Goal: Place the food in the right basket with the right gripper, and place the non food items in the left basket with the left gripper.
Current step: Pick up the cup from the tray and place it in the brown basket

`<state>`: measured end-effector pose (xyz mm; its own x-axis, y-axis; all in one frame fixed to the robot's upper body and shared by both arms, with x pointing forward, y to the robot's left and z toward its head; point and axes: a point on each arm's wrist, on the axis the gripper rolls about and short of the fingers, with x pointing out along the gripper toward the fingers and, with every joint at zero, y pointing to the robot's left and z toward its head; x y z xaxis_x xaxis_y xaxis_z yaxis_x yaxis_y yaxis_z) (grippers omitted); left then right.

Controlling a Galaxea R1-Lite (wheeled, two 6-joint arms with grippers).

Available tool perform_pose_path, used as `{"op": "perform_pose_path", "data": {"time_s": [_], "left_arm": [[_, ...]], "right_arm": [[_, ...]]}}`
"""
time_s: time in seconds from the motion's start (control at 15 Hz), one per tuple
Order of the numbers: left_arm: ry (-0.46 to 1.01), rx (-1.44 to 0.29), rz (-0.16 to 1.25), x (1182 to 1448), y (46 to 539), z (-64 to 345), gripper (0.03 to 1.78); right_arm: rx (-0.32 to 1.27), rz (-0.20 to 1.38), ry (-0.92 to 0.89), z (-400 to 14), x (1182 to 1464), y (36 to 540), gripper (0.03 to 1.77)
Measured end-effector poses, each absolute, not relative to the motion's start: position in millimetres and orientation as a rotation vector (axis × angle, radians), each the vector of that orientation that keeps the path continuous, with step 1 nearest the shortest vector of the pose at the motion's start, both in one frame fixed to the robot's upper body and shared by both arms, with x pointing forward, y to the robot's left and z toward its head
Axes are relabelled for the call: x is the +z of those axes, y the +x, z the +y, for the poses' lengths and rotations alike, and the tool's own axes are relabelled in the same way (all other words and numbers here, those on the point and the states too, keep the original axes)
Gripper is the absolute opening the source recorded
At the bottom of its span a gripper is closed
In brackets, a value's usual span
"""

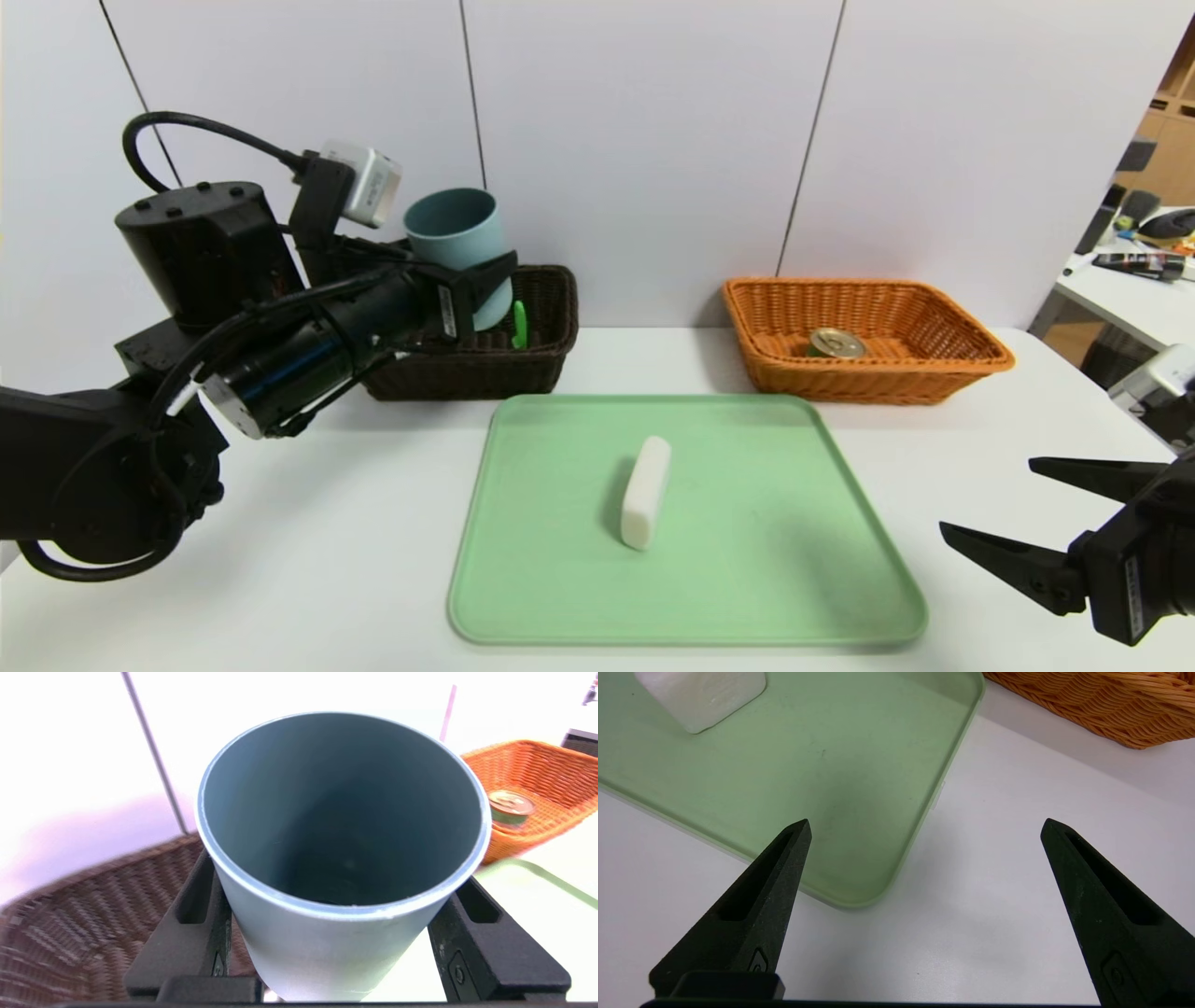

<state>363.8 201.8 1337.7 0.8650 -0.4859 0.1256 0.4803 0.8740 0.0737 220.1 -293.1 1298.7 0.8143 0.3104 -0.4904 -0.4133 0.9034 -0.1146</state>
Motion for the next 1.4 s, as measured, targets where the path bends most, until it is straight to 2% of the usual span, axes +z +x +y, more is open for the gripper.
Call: {"op": "perform_pose_path", "data": {"time_s": [0.2,0.4,1.0,1.4], "left_arm": [[0.045,-0.473,-0.156,1348.3,375.7,217.5,1.14],[0.050,-0.444,-0.156,1347.9,386.9,224.6,1.14],[0.062,-0.418,-0.100,1319.6,433.3,217.5,1.14],[0.118,-0.385,-0.048,1300.7,462.1,223.4,1.14]], "right_arm": [[0.390,0.485,-0.222,-292.8,1298.6,220.9,1.69],[0.390,0.484,-0.231,-292.7,1298.8,221.4,1.69],[0.389,0.489,-0.233,-293.3,1296.8,219.7,1.69],[0.390,0.486,-0.234,-293.2,1297.1,219.3,1.69]]}}
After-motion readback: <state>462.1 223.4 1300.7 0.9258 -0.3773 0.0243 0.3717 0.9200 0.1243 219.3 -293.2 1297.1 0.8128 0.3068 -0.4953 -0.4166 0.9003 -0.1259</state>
